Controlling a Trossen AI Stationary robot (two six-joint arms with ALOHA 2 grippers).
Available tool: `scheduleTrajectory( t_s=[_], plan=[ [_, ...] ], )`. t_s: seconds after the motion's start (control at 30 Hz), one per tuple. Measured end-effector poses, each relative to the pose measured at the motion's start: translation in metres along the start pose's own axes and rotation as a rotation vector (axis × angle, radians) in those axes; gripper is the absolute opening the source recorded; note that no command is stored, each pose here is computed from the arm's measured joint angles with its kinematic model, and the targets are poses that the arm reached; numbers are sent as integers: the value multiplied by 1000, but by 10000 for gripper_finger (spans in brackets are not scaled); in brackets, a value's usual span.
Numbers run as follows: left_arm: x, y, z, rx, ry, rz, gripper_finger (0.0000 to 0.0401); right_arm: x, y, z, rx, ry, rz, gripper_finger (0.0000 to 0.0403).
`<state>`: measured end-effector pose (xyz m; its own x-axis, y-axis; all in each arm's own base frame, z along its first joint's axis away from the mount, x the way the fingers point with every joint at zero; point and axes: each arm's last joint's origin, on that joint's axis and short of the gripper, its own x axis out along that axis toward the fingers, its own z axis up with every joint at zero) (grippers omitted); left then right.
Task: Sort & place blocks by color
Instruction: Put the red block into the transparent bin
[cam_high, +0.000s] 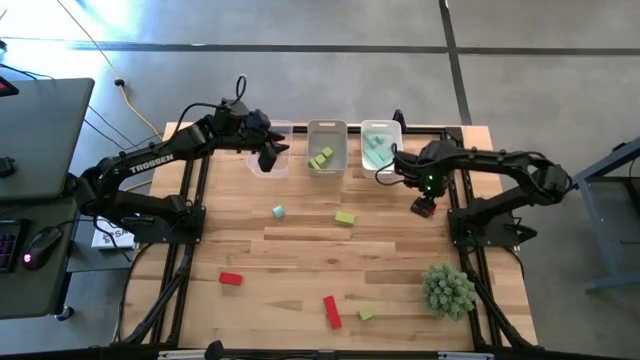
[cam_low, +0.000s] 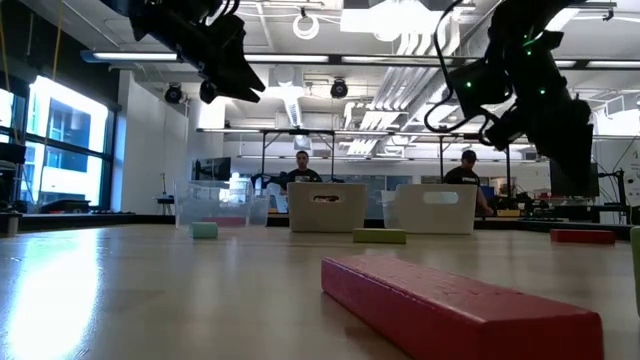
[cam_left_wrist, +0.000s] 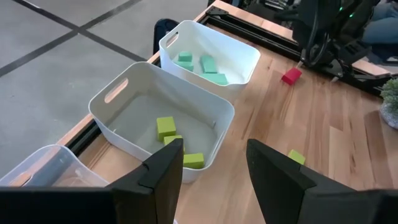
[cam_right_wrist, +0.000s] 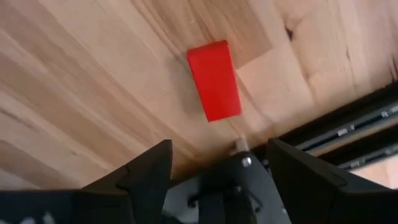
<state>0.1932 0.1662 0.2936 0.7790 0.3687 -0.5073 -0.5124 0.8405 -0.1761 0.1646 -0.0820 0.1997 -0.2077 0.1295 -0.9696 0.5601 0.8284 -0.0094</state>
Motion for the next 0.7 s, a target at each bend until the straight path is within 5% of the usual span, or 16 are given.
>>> scheduleTrajectory(
  t_s=[0.7],
  plan=[
    [0,0,0,-50,0,0,166,36,0,8,63,-113,-2,252]
  ],
)
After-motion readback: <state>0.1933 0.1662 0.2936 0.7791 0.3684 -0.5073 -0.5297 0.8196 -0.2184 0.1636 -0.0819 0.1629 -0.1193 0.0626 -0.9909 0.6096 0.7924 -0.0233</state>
